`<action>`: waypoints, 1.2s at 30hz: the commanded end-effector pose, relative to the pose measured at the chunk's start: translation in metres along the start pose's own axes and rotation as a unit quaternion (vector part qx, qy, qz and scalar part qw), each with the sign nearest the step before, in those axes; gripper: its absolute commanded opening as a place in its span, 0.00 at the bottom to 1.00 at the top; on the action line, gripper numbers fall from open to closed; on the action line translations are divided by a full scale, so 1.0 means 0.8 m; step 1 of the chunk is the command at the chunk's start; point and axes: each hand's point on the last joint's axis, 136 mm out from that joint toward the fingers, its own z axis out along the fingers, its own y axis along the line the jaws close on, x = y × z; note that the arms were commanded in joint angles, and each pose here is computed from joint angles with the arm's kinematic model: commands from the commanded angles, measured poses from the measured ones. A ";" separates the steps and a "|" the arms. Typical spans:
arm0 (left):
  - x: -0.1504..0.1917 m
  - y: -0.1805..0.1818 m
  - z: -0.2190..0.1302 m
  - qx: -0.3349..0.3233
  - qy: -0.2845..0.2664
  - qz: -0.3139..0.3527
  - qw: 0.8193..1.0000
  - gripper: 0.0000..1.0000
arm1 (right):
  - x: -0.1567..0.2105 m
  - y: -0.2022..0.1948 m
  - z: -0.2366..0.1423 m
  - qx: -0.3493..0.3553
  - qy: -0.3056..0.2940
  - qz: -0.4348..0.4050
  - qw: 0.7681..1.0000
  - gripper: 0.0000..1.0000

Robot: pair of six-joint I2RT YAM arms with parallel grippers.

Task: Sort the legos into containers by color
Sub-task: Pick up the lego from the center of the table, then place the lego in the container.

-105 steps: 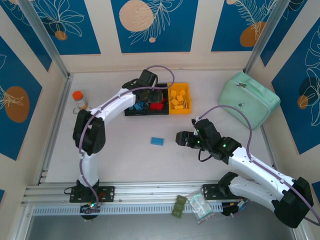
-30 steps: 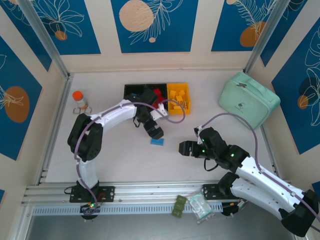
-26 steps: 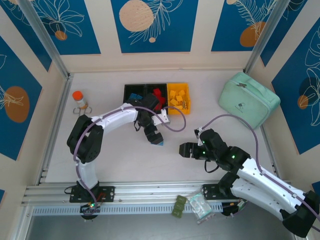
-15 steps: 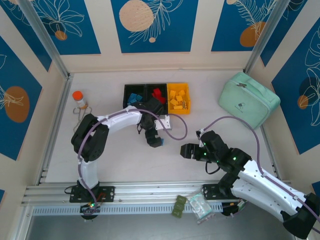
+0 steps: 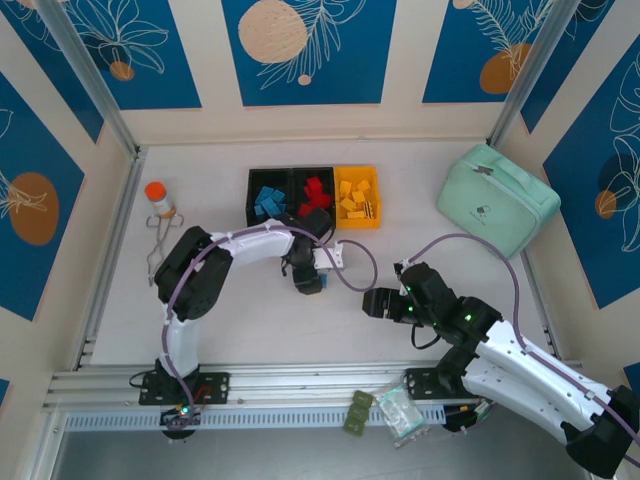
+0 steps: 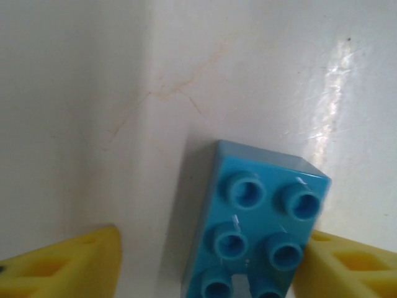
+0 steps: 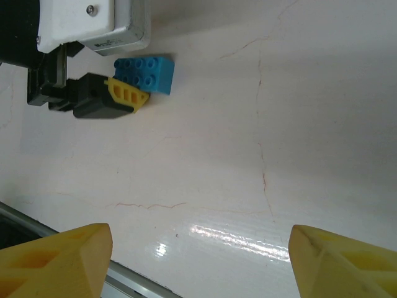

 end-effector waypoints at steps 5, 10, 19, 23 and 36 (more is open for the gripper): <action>0.008 -0.025 0.015 0.036 0.023 -0.025 0.999 0.44 | -0.005 -0.005 -0.001 0.006 -0.013 0.008 1.000 0.75; 0.009 -0.023 0.014 0.035 0.032 -0.049 0.998 0.24 | -0.005 -0.007 0.000 0.009 -0.014 0.010 1.000 0.75; -0.009 -0.009 -0.014 0.002 -0.015 -0.106 0.994 0.22 | -0.006 -0.007 0.001 0.006 -0.016 0.011 1.000 0.75; -0.020 0.003 -0.046 -0.007 -0.062 -0.152 0.986 0.22 | -0.009 -0.002 -0.001 0.000 -0.020 0.006 1.000 0.75; -0.008 0.056 -0.147 -0.037 -0.209 -0.309 0.927 0.24 | -0.041 0.052 0.005 -0.054 -0.026 -0.042 0.997 0.76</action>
